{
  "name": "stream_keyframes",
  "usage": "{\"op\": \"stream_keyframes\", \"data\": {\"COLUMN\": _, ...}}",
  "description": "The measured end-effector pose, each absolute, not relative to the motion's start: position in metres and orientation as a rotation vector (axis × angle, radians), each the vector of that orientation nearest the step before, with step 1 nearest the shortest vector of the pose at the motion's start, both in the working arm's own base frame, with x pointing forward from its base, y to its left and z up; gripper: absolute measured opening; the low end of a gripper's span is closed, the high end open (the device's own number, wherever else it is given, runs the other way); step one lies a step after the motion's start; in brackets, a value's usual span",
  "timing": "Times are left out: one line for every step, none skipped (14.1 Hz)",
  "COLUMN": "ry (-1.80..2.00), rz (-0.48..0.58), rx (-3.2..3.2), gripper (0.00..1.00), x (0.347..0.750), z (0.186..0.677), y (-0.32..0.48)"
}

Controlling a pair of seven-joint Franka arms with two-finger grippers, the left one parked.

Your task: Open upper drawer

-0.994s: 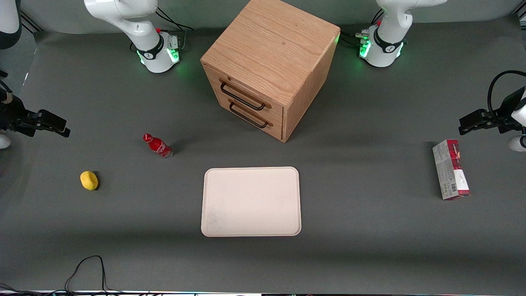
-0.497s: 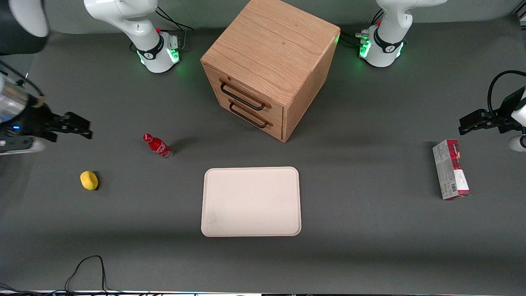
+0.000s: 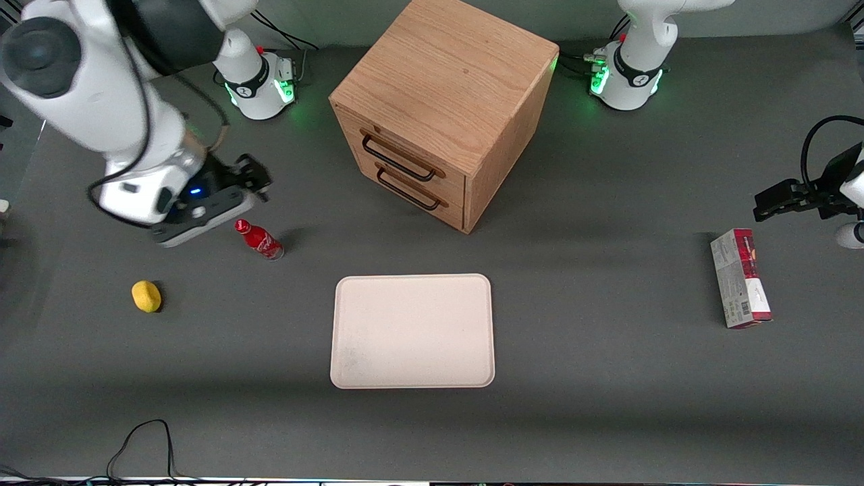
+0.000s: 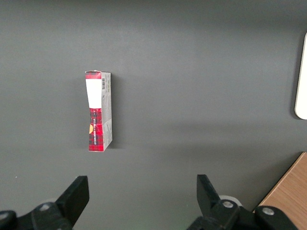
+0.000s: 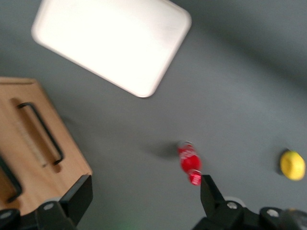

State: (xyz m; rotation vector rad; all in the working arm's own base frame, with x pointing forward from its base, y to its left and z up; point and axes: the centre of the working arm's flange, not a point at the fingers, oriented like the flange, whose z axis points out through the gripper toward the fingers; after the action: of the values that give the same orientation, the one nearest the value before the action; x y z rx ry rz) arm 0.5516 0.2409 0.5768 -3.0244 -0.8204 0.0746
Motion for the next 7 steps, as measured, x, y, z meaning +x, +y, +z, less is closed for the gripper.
{"op": "stream_keyframes", "data": {"ry": -0.882, "rz": 0.077, "rx": -3.003, "gripper": 1.0, "x": 0.543, "z": 0.573, "y": 0.265}}
{"op": "stream_keyframes", "data": {"ry": -0.943, "rz": 0.078, "rx": -2.984, "gripper": 1.0, "x": 0.535, "z": 0.569, "y": 0.288}}
{"op": "stream_keyframes", "data": {"ry": -1.0, "rz": 0.083, "rx": -2.966, "gripper": 1.0, "x": 0.526, "z": 0.564, "y": 0.309}}
{"op": "stream_keyframes", "data": {"ry": -1.061, "rz": 0.082, "rx": -2.946, "gripper": 1.0, "x": 0.517, "z": 0.56, "y": 0.328}}
{"op": "stream_keyframes", "data": {"ry": -1.135, "rz": 0.086, "rx": -2.919, "gripper": 1.0, "x": 0.509, "z": 0.555, "y": 0.346}}
{"op": "stream_keyframes", "data": {"ry": -1.207, "rz": 0.096, "rx": -2.892, "gripper": 1.0, "x": 0.501, "z": 0.55, "y": 0.36}}
{"op": "stream_keyframes", "data": {"ry": -1.253, "rz": 0.104, "rx": -2.874, "gripper": 1.0, "x": 0.496, "z": 0.546, "y": 0.37}}
